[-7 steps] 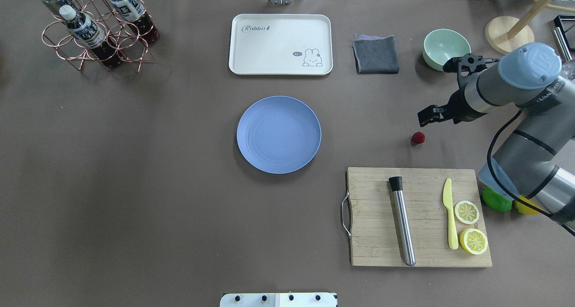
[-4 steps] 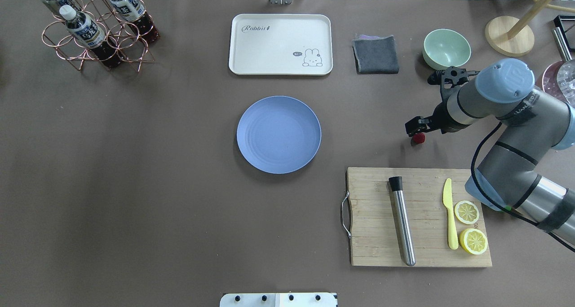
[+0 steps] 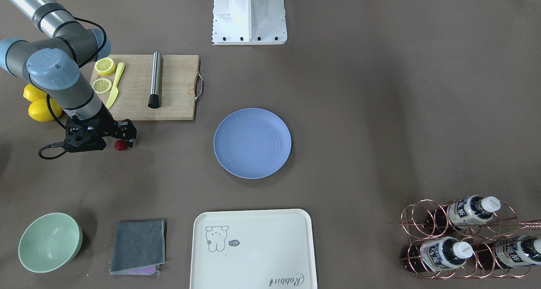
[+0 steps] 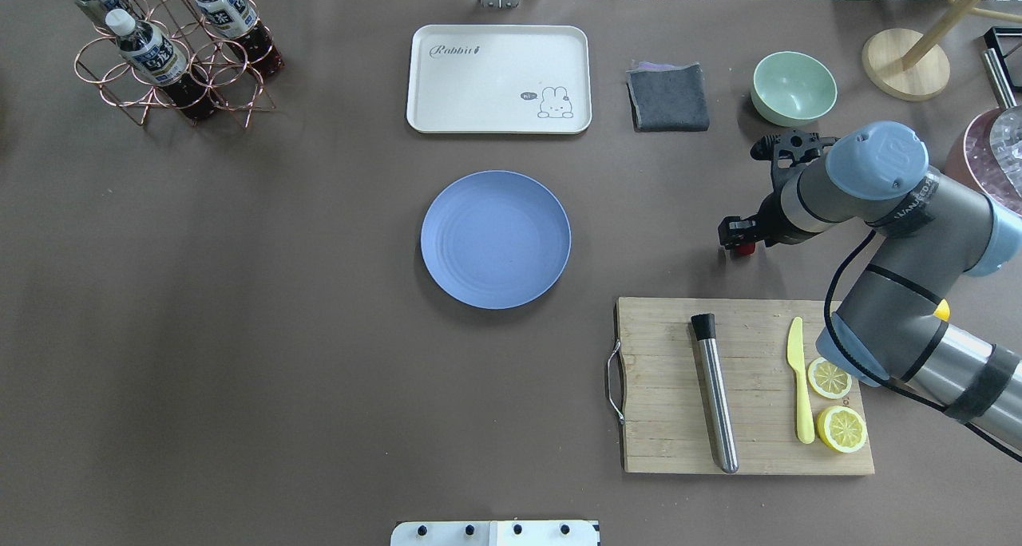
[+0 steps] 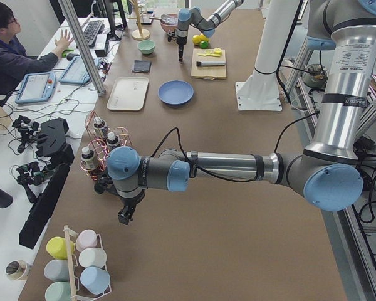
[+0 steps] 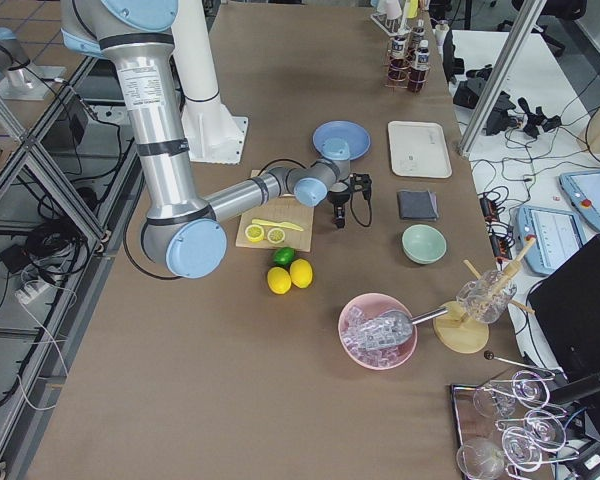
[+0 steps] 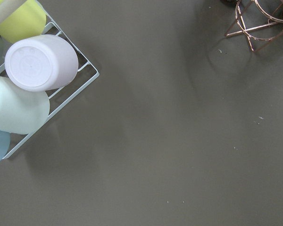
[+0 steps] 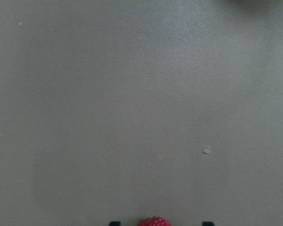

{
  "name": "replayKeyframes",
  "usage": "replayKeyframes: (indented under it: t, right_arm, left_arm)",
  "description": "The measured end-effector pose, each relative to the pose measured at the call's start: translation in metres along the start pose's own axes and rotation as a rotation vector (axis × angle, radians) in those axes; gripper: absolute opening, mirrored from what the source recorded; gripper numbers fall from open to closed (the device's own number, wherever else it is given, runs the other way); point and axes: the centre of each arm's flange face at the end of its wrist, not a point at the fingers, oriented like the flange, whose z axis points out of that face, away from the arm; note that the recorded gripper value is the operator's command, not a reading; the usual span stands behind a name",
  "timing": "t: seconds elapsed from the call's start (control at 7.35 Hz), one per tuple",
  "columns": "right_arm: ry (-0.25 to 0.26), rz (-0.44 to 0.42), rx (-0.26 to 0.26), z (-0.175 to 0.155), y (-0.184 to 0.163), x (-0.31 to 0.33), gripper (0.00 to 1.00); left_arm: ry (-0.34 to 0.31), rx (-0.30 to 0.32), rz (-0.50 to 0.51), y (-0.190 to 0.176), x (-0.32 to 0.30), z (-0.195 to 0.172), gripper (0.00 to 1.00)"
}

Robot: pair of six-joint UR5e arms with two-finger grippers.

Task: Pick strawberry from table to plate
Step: 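Close the right gripper on the red strawberry and lift it, then carry the strawberry with the right gripper over the blue plate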

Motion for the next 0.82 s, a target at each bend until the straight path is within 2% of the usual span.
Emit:
replayKeyframes:
  t: [0.41,0.82]
  right_arm:
    - [-0.008,-0.005,0.0,0.001,0.006,-0.013,0.0]
    - [-0.046,0.014,0.015,-0.027,-0.017,-0.074,0.0]
  left_arm:
    - [0.0,0.0,-0.001,-0.001,0.0,-0.001,0.98]
    - [0.004,-0.001,-0.004,0.0,0.0,0.0,0.98]
